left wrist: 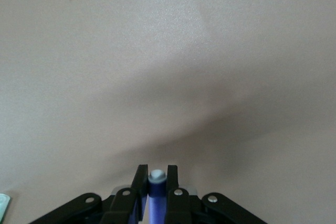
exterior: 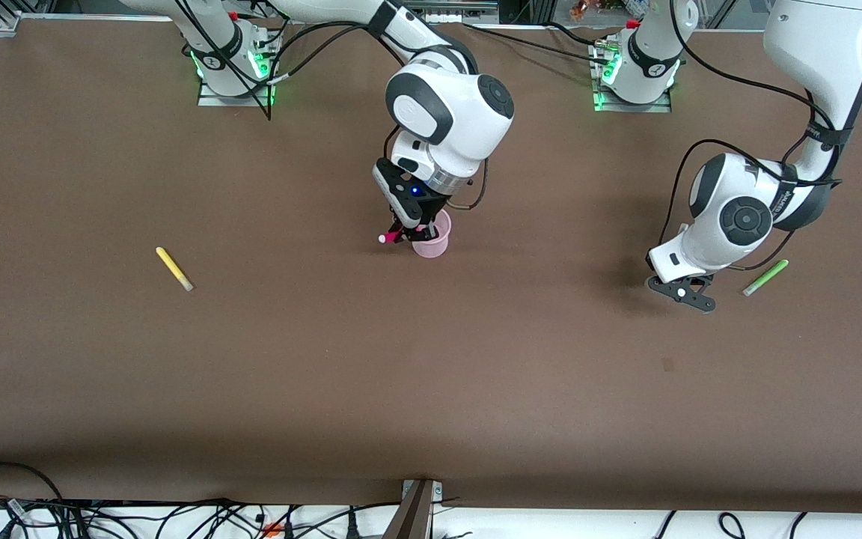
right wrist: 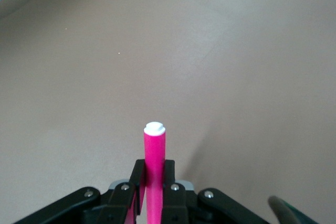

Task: Organize pens into pink holder with both arms

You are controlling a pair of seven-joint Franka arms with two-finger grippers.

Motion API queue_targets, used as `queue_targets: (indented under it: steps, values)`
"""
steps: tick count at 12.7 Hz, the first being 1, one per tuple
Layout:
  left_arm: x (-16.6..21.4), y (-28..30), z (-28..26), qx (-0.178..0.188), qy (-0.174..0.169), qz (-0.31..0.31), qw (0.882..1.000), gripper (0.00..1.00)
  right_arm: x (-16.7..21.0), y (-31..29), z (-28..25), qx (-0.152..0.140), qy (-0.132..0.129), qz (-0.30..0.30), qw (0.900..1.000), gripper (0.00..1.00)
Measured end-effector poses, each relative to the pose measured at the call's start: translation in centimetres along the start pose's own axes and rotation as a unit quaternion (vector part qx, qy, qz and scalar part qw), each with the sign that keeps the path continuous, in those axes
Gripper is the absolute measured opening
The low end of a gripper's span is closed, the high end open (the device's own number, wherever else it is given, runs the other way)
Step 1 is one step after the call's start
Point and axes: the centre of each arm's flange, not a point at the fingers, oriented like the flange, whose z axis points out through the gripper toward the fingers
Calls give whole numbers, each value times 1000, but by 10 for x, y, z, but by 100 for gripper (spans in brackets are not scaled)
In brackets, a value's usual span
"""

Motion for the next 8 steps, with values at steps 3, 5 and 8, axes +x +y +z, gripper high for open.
queue_targets:
  steps: [3, 5, 8]
  values:
    - [1, 0, 0, 0, -2, 2, 1000, 18, -25, 6, 3, 8, 17, 9, 1000, 17]
    - [2, -2, -2, 0, -3, 2, 1000, 18, -38, 10, 0, 12, 19, 9, 1000, 17]
    - [16, -3, -31, 2, -27, 7, 1000, 18, -50, 16, -7, 15, 22, 2, 1000, 17]
